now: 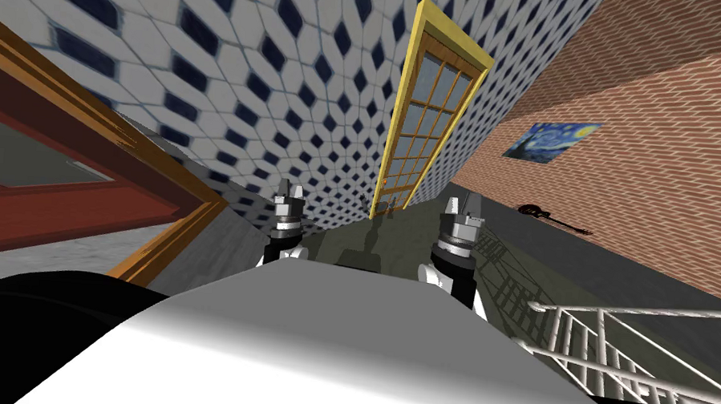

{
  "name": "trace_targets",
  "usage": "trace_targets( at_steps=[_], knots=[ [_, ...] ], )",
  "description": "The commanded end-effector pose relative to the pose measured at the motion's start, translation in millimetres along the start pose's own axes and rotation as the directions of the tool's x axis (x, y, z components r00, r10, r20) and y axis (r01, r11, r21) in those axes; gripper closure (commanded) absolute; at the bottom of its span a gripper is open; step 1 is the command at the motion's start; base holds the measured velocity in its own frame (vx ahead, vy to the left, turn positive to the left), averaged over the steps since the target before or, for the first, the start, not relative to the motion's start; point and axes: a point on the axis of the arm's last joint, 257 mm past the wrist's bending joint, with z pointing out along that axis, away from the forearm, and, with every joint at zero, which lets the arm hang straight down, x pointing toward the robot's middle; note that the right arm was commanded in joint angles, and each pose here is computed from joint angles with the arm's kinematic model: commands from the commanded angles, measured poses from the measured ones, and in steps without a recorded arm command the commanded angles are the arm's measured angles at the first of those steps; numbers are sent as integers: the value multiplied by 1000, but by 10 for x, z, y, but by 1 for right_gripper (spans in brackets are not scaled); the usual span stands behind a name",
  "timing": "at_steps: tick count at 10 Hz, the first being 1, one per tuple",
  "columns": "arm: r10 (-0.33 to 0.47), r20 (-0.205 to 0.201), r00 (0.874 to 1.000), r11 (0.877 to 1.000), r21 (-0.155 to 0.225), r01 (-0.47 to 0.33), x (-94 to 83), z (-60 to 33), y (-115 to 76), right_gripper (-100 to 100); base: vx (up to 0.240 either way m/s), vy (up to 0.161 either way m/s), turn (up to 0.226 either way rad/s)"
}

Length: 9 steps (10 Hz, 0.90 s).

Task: Pull the door open

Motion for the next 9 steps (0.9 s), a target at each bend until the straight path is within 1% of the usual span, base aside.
trace_targets(
  at_steps=[1,4,7,8,9],
  knots=[
    [-20,-10,1000,1000,11,20,33,-22,-87,-100,43,-12,41],
    [-70,-36,997,997,36,72,112,-82,-303,-100,109,-33,51],
    [-106,-55,993,993,53,109,168,-129,-458,-100,86,-27,34],
    [-130,-69,989,989,63,134,204,-162,-562,-100,87,-25,62],
    [-144,-78,987,986,70,149,227,-184,-625,-100,93,-30,64]
  ],
)
